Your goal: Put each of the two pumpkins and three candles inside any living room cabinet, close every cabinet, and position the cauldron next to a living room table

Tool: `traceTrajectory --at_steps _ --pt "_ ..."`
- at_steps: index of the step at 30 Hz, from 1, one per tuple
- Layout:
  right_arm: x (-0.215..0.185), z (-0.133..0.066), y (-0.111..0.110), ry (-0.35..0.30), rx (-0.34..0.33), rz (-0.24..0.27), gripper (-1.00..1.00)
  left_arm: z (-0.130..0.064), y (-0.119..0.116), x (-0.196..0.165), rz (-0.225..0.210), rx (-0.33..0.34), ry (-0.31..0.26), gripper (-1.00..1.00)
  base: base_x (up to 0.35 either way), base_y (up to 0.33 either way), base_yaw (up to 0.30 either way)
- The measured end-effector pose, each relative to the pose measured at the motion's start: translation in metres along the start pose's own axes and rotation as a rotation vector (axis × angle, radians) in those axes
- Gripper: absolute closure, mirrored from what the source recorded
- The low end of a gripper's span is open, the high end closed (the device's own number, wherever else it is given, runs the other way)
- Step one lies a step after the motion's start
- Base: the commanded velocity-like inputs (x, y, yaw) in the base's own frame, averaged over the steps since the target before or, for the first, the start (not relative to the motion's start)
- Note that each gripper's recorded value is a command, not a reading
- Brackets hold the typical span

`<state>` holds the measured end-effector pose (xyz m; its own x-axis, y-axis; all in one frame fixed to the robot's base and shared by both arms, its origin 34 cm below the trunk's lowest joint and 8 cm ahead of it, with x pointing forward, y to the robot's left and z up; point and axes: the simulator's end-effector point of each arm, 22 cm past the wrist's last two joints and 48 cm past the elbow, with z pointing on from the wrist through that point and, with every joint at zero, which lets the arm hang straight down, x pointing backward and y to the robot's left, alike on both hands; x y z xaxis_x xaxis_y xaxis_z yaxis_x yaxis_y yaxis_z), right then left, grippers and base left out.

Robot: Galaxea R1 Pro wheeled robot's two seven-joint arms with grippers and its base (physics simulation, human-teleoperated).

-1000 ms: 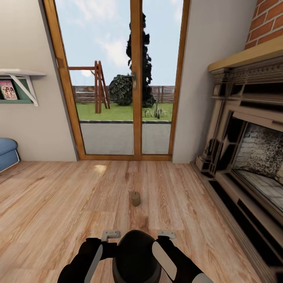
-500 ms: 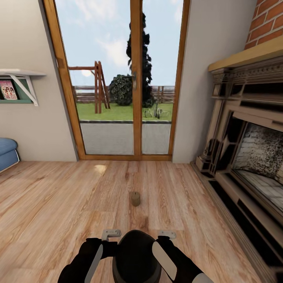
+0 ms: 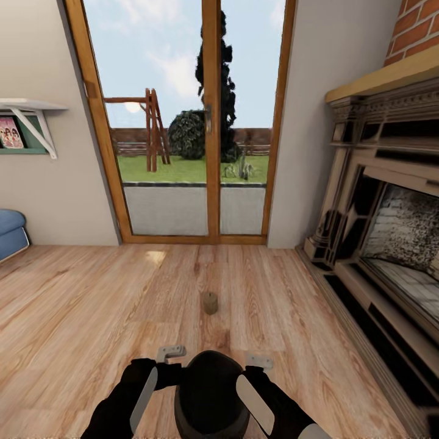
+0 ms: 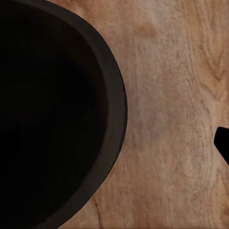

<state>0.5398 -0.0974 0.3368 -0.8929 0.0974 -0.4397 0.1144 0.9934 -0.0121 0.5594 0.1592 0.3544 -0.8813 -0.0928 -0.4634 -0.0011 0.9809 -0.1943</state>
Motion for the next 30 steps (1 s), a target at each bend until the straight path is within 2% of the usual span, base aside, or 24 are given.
traceTrajectory --at_steps 2,5,16,22,30 --pt "0.0 0.003 -0.003 -0.007 0.011 -0.011 -1.0 0.007 0.0 0.011 -0.031 0.014 0.031 -1.0 0.0 0.0 0.0" --pt "0.0 0.008 -0.006 -0.015 0.024 -0.02 -1.0 0.014 0.0 0.021 -0.049 0.02 0.055 -1.0 0.0 0.0 0.0" --pt "0.014 0.024 -0.01 0.017 0.036 -0.025 -1.0 0.032 0.002 0.043 -0.053 0.015 0.106 -1.0 0.0 0.0 0.0" --pt "0.021 0.033 -0.01 0.032 0.038 -0.019 -1.0 0.041 0.006 0.043 -0.051 0.007 0.086 -1.0 0.0 0.0 0.0" --pt "0.031 0.041 -0.01 0.055 0.04 -0.021 -1.0 0.049 0.008 0.049 -0.044 0.003 0.087 -1.0 0.0 0.0 0.0"
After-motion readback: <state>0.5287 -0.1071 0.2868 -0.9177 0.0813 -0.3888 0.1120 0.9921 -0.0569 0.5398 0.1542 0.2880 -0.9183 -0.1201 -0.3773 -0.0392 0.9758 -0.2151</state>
